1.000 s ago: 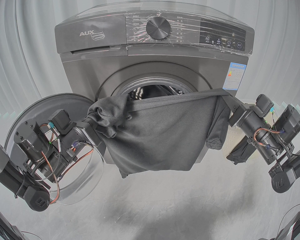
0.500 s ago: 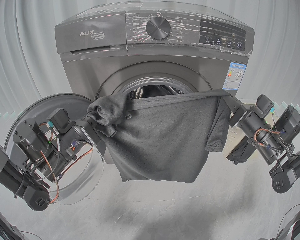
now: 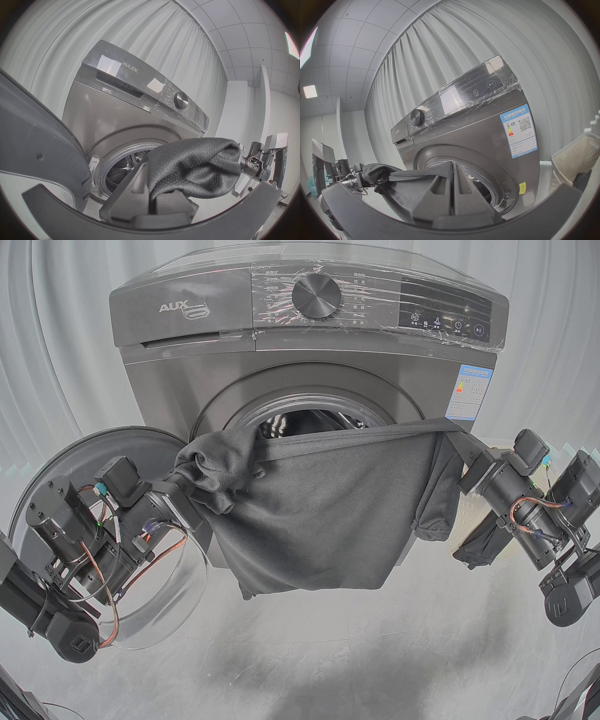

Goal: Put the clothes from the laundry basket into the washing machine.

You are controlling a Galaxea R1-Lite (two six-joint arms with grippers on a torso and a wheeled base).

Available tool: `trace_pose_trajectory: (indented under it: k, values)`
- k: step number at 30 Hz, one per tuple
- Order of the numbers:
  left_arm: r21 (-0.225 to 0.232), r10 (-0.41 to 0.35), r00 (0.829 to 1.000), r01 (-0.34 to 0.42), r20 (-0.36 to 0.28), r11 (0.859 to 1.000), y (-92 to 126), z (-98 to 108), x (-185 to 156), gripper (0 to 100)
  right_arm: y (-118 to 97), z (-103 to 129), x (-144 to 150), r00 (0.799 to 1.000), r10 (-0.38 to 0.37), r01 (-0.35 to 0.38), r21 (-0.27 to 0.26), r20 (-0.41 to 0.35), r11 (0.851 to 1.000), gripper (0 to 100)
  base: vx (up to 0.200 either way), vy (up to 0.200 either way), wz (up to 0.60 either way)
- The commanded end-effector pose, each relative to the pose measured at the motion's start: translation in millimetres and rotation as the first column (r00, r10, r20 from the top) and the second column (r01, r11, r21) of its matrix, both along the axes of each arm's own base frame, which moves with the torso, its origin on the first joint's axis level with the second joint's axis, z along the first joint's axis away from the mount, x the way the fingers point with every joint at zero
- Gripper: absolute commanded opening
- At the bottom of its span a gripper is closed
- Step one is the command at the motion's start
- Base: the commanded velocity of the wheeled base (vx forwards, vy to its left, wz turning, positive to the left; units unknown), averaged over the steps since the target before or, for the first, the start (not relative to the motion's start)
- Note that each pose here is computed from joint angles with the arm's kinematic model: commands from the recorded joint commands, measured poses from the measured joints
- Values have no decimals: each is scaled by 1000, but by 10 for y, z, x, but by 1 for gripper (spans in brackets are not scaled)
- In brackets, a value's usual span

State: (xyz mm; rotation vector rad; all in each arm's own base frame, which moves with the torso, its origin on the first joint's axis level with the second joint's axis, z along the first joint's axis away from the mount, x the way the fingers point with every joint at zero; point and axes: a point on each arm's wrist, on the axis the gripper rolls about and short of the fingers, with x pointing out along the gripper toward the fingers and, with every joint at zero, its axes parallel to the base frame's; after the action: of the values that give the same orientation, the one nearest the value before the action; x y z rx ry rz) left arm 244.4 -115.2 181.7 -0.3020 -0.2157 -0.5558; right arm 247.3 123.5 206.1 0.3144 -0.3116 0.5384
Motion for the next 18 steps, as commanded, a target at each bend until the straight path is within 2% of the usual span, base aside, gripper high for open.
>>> trace_pose_trajectory:
  k: [1,5,9,12,15,16,17,18]
  values:
    - [0,-1,1000,1,-1,1000,-2,-1,-4,0,-2,-11,-7,1000,1,-1,-3,-4,1000,0,0,0,0]
    - [9,-8,1000,8,1,1000,-4,-4,-56,0,-2,-96,-94,999,20,-21,-27,-36,999,0,0,0,0]
    - [-13,-58,998,59,27,998,-50,94,-231,0,79,-241,-244,993,78,-83,-56,-86,995,0,0,0,0]
    - [-13,-82,996,83,46,996,-99,133,-219,0,168,-315,-334,984,128,-137,-65,-120,988,0,0,0,0]
    - [-19,-88,995,90,53,996,-178,146,-140,0,212,-377,-339,979,141,-154,-82,-145,985,0,0,0,0]
    - [-18,-84,995,85,49,996,-189,132,-120,0,228,-418,-324,977,141,-157,-94,-158,983,100,0,0,0]
    - [-18,-84,995,85,49,996,-189,132,-120,0,228,-418,-324,977,141,-157,-94,-158,983,100,0,0,0]
    - [-13,-87,995,88,39,996,-218,99,-100,0,257,-543,-291,969,144,-169,-118,-199,979,100,0,0,0]
